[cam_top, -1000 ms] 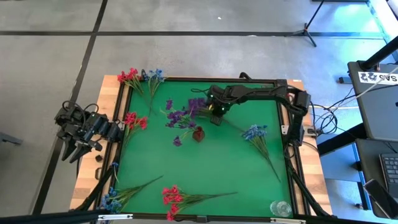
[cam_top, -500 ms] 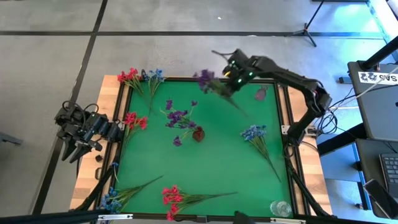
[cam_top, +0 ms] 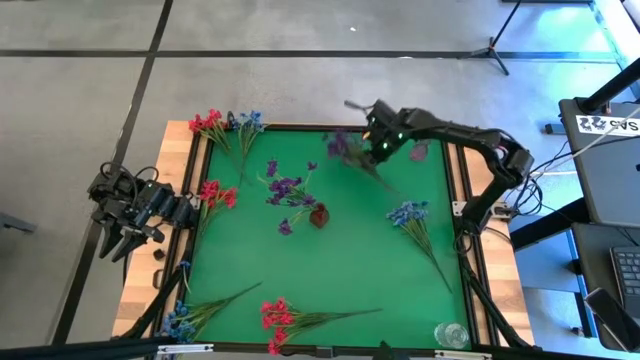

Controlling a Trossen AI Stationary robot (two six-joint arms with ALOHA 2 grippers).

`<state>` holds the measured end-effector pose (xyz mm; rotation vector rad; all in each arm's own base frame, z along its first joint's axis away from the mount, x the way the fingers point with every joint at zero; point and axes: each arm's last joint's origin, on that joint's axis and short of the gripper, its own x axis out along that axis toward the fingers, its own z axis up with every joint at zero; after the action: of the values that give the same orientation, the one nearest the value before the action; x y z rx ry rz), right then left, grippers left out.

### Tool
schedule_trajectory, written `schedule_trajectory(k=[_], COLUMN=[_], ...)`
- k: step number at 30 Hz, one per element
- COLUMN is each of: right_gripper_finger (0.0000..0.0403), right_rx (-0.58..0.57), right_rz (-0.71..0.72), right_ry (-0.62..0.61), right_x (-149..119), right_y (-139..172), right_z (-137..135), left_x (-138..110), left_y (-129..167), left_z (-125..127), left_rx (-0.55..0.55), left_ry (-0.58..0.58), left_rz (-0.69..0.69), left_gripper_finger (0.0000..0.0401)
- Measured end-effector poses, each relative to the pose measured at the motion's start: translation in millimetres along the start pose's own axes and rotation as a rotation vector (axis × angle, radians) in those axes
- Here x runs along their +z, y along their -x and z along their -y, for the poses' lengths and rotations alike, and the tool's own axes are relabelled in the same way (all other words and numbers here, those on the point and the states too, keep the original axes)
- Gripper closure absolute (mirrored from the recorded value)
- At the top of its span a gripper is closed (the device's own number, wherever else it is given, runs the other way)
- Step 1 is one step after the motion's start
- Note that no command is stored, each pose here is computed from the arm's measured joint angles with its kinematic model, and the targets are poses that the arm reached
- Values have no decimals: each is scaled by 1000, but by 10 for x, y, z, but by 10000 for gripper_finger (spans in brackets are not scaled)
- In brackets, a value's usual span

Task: Sort flowers into vase by color
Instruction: Put the left violet flowers into the red vase

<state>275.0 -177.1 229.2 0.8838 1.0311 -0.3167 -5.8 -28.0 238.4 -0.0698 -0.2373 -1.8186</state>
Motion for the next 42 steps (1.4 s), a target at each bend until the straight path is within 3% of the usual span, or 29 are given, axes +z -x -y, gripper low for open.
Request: schedule_trajectory(k=[8,11,14,21,37,42], right_gripper_finger=[210,196,195,208,211,254], right_rx=[166,69,-142,-269,-366,-385], right_rz=[-135,-130,-96,-22,-115,-90], right_ry=[90,180,281,432,415,390], right_x=[-222,-295,-356,-402,-345,-333], right_y=[-219,-282,-326,-460,-1160,-1153], right_z=[-337,-439,-480,-655,-436,-440], left_x=[0,0,0,0,0,0], left_y=[0,0,0,0,0,0], left_z=[0,0,0,0,0,0], left_rx=[0,0,0,0,0,0], left_ry=[0,0,0,0,0,0], left_rz=[0,0,0,0,0,1], left_gripper_finger=[240,240,240,240,240,240])
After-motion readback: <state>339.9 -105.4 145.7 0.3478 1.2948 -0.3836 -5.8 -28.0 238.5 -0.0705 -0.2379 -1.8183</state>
